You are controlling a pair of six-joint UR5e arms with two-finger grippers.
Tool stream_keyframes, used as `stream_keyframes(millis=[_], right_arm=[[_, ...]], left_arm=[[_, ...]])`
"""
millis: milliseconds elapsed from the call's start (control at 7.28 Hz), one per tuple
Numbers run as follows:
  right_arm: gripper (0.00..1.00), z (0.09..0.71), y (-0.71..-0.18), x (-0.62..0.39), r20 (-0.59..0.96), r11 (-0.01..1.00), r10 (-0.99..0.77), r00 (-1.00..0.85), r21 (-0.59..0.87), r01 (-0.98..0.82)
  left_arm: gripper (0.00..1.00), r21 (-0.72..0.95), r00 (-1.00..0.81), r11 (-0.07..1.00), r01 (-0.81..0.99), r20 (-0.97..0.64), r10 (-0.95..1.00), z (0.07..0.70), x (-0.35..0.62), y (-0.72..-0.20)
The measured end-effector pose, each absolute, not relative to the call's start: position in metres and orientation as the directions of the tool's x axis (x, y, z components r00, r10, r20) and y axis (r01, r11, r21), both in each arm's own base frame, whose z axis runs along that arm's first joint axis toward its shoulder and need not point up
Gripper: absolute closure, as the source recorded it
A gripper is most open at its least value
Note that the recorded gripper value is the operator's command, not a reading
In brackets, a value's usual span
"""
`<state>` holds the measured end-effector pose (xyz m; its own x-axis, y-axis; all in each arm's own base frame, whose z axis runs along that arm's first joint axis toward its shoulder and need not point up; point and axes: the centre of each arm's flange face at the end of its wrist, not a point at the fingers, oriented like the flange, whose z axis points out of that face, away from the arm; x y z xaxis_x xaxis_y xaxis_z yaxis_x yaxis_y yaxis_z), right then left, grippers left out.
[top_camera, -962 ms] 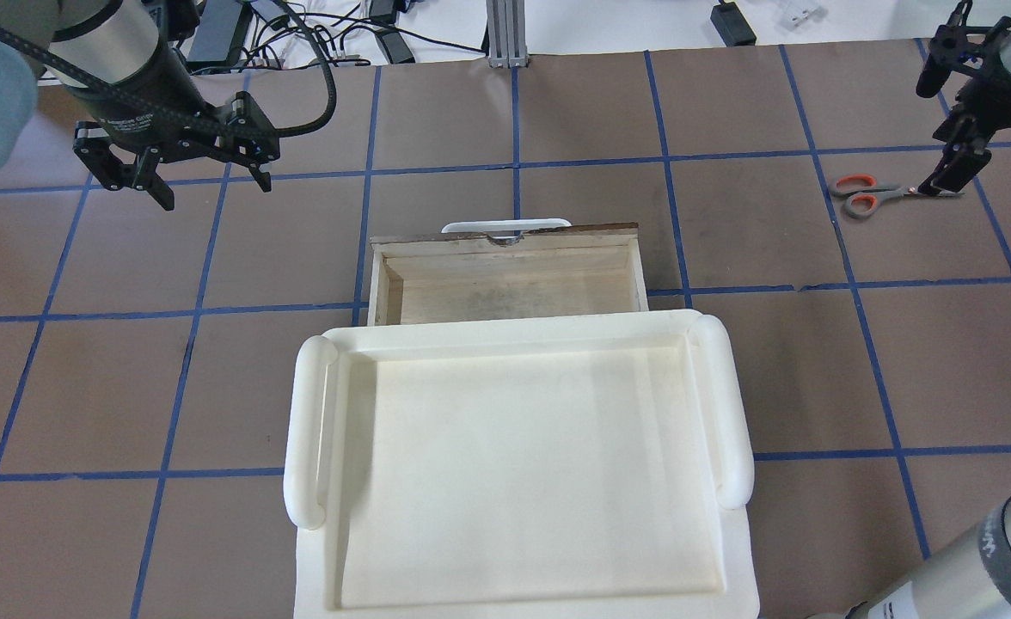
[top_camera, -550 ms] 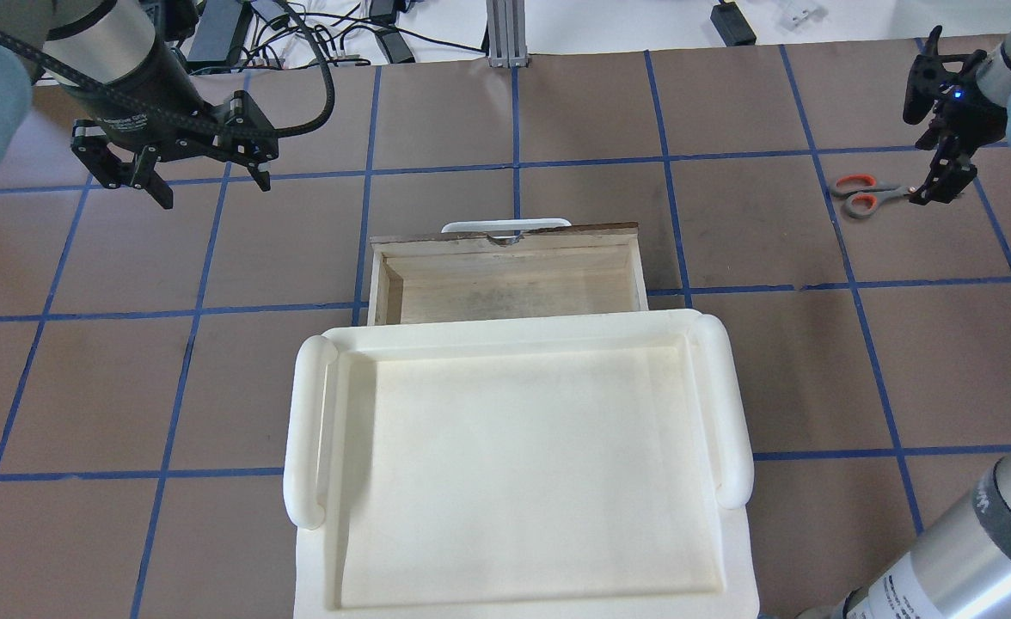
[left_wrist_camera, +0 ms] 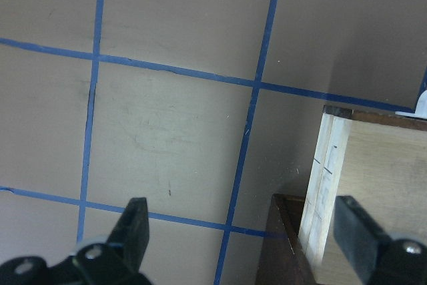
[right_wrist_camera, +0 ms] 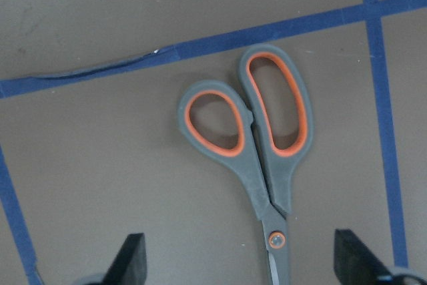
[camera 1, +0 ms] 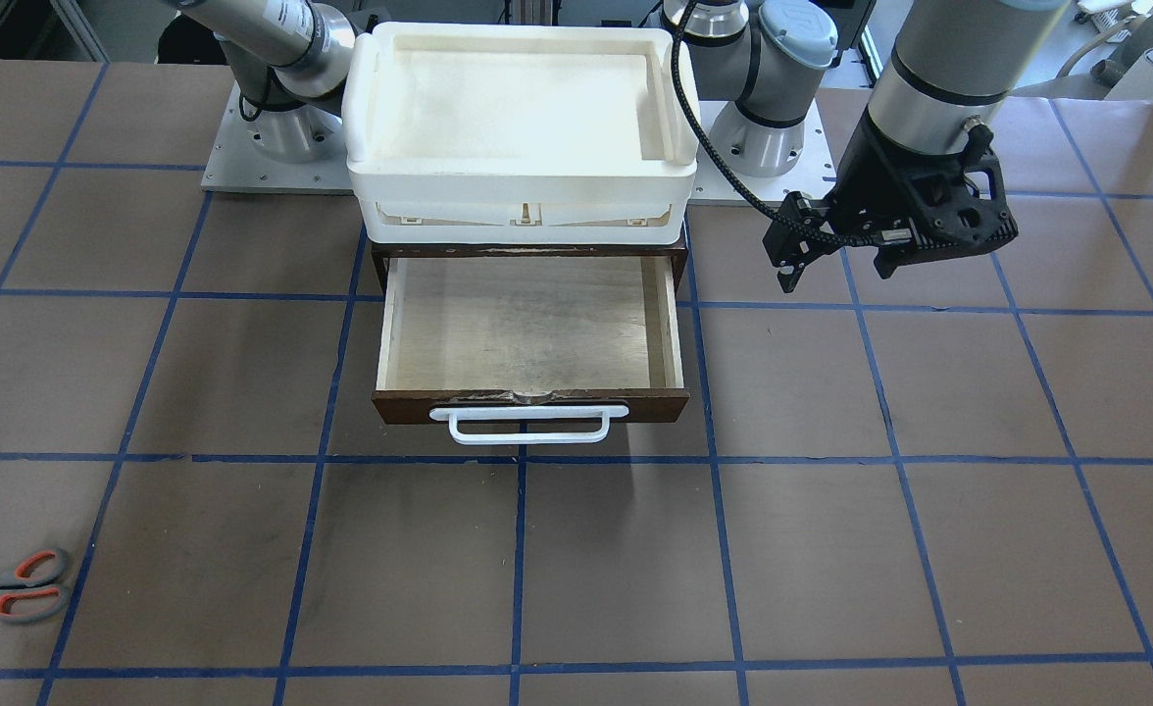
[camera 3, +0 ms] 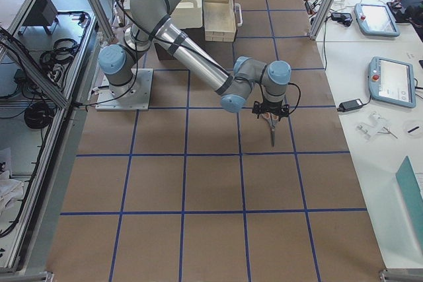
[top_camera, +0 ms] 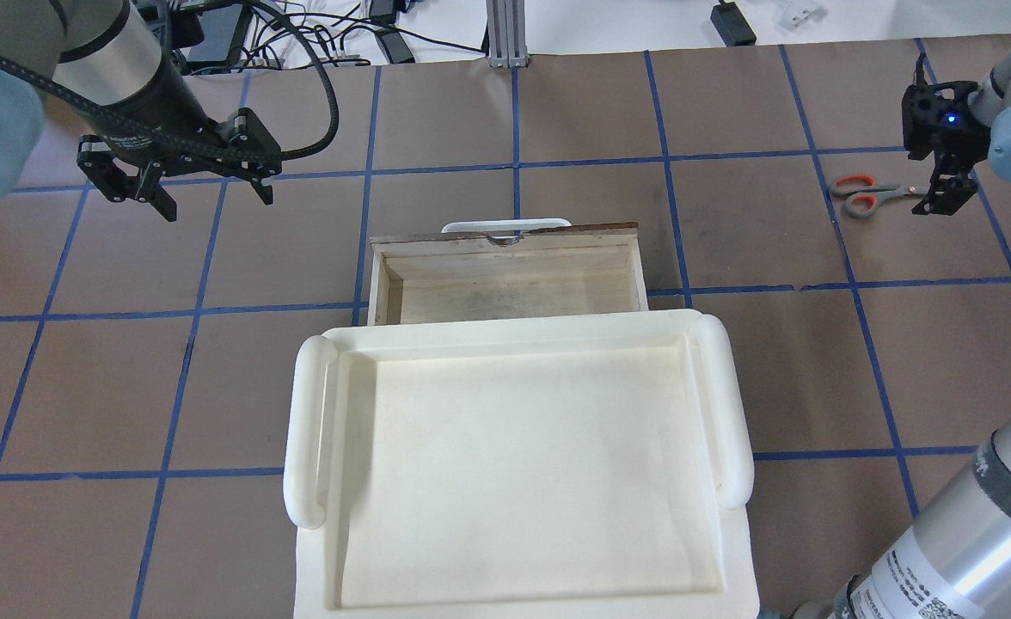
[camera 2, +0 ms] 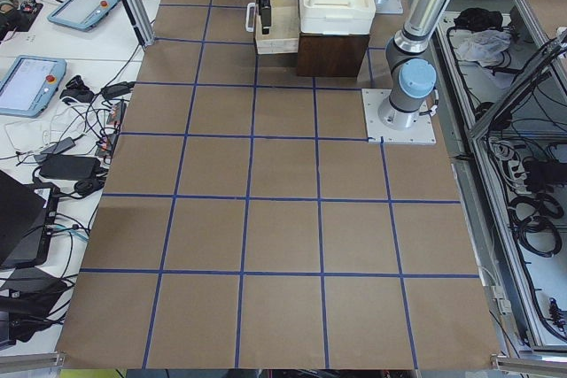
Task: Put scissors in drawer and close it
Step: 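Close the right gripper on the scissors' blades below the handles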
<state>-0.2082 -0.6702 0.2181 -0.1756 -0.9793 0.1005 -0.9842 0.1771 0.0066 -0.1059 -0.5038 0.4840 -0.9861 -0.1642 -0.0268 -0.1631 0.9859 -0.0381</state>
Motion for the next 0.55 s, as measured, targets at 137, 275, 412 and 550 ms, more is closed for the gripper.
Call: stream_keyframes(millis=[137,275,412,550], right_arm=[[0.04,0.208,-0.673,-0.21,0.102,0.156,-0.983,-0.155,0.008,-0.988],[0.04,0.2,-0.675,-0.212,0.103,0.14,-0.985,-0.139,0.008,-0.99],[0.05,0.194,-0.676,-0.213,0.099,0.131,-0.987,-0.13,0.006,-0.991],[0.05,0.187,-0.677,-0.213,0.094,0.125,-0.988,-0.124,0.004,-0.992]], left_arm=[[0.0,-0.044,-0.989,0.989,-0.143,-0.029,-0.144,0.483,-0.105,-0.504],[0.0,-0.045,-0.991,0.991,-0.126,-0.03,-0.127,0.483,-0.105,-0.505],[0.0,-0.047,-0.992,0.992,-0.12,-0.03,-0.122,0.483,-0.105,-0.505],[0.0,-0.051,-0.992,0.991,-0.121,-0.03,-0.122,0.483,-0.105,-0.505]])
